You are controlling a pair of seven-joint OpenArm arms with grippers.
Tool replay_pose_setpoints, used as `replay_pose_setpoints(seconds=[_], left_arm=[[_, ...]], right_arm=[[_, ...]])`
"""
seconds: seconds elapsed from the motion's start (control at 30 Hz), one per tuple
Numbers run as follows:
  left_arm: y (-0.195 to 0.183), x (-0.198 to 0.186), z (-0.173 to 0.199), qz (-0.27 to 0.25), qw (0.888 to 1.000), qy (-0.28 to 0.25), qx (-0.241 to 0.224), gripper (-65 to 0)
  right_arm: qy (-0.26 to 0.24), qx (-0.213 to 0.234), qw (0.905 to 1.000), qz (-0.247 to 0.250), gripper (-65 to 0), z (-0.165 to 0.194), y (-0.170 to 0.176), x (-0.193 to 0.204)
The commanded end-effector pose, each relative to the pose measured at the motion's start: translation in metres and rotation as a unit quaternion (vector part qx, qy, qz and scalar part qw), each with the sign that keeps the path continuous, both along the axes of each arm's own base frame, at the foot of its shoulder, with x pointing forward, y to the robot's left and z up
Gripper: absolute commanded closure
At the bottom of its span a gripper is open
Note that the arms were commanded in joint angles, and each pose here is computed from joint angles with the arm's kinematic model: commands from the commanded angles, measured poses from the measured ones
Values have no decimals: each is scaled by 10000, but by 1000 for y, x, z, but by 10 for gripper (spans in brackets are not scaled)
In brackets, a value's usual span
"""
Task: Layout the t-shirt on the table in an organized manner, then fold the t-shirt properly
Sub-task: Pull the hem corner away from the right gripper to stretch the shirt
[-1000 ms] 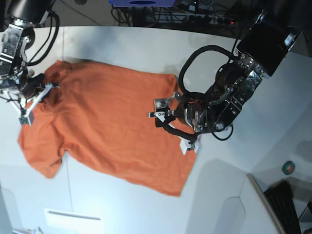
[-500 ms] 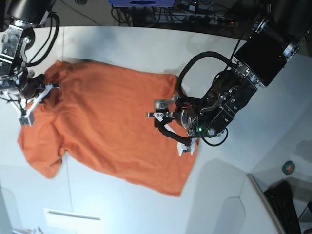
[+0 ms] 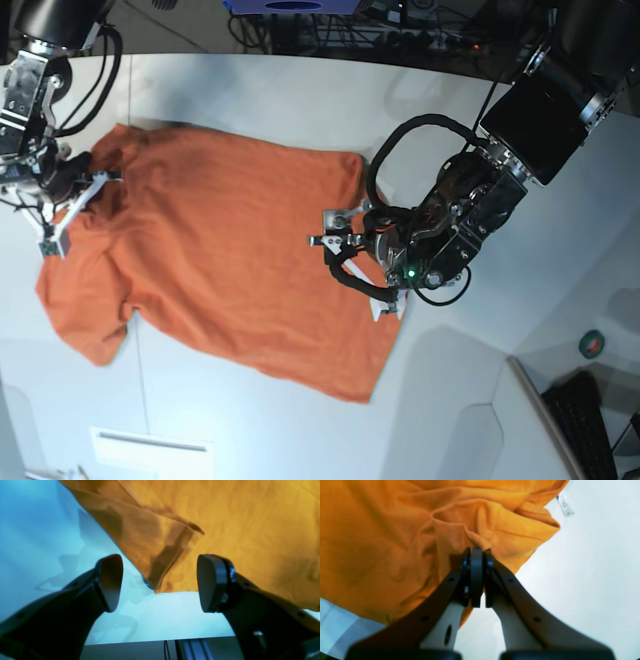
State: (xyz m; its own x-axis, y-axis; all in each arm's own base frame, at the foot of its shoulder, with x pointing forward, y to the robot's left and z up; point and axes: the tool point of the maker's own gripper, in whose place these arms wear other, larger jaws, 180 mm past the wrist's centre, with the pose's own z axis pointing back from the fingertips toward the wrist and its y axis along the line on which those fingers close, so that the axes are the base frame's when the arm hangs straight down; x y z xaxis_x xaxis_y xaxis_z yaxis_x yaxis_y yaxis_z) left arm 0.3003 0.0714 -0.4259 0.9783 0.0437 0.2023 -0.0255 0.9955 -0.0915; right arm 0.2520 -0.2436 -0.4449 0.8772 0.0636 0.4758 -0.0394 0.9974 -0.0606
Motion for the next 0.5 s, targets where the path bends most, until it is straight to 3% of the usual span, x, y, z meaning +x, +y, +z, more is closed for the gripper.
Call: replay_pose_setpoints(seconds=[0.0,0.2,0.33,0.47], left_arm=[[-3,12,11,-23,9998,-177,-58,-443],[-6,9,9,-98,9998,-146,-35,-443],[-11,5,2,-480,9985,-98,238,-443],[-13,6,-5,-479,9983,21,337,-443]], right_arm=[[-202,-67,9998,15,0,10,-5,11],[-202,-59,9998,14,0,10,-4,11],[-202,-59,9998,14,0,10,-4,11],[-204,-62,9998,-8,0,10,-6,10]])
